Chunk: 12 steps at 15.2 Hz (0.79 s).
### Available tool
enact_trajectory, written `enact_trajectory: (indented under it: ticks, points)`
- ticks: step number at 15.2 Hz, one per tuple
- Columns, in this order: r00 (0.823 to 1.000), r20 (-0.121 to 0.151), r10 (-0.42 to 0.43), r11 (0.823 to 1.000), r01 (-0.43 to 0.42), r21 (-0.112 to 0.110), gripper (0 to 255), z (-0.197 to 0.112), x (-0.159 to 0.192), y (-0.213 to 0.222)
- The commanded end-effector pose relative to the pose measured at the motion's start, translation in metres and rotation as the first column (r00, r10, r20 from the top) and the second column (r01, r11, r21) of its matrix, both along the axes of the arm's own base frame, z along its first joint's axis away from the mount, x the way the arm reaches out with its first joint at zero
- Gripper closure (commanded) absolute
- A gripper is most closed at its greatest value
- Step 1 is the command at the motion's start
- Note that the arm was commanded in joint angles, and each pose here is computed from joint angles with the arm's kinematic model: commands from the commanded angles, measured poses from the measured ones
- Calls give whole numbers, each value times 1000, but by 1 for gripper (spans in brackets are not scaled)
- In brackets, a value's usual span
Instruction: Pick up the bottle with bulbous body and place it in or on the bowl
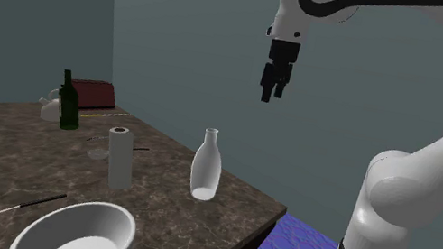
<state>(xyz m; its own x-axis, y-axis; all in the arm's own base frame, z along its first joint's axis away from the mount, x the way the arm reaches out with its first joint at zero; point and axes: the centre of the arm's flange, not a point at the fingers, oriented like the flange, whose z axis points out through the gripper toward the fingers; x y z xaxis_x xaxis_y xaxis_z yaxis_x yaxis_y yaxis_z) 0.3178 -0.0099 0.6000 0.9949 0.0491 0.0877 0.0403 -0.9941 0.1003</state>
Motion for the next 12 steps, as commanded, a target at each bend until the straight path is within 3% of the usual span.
enact_trajectory:
  ticks: [1,12]
  points:
    - [1000,0,0,1000,0,0,0,0,0,0]
    - [998,15,53,997,-54,63,0,-96,105,6]
